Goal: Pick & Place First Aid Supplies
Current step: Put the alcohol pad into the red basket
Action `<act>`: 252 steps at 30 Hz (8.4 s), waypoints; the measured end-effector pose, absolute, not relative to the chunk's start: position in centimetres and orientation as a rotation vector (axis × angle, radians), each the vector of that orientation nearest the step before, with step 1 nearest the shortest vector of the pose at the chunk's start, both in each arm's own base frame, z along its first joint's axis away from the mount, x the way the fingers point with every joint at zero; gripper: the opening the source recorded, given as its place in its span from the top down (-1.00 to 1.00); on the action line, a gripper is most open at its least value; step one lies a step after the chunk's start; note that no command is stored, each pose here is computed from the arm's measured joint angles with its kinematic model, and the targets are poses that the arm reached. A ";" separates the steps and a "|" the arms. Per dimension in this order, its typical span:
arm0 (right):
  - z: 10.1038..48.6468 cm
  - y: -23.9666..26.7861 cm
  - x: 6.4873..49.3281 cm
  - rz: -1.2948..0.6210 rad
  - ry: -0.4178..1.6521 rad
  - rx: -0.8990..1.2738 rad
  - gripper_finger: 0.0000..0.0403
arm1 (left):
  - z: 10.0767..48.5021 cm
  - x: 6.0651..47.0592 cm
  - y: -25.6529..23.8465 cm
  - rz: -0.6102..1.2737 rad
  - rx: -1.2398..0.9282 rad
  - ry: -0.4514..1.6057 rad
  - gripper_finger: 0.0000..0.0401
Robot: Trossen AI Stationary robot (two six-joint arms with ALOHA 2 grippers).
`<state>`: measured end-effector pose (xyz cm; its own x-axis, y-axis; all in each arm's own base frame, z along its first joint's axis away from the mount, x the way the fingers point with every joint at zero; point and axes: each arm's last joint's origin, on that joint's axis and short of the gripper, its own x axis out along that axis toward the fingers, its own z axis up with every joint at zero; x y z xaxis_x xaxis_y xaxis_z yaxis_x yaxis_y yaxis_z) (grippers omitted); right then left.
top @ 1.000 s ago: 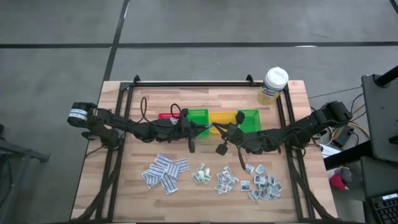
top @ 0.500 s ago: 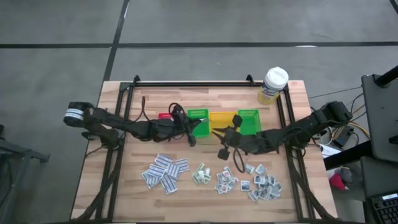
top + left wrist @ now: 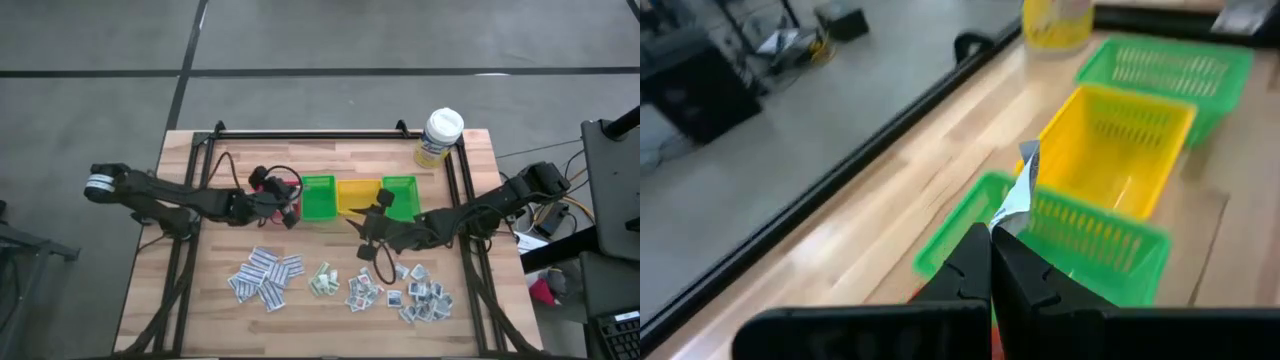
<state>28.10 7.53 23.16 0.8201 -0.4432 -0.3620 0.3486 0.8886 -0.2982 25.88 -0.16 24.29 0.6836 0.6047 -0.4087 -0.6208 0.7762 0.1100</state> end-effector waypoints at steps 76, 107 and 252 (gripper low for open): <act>24.3 9.1 24.2 -0.330 0.496 -0.262 0.66 | 19.3 22.9 9.1 0.704 -0.742 0.895 0.21; 21.7 9.3 22.2 -0.066 0.882 0.005 0.67 | 25.6 21.5 2.7 0.243 -0.284 0.585 0.20; 13.9 11.0 22.2 -0.306 1.482 0.279 0.84 | 20.7 15.0 -0.1 0.045 -0.159 0.192 0.20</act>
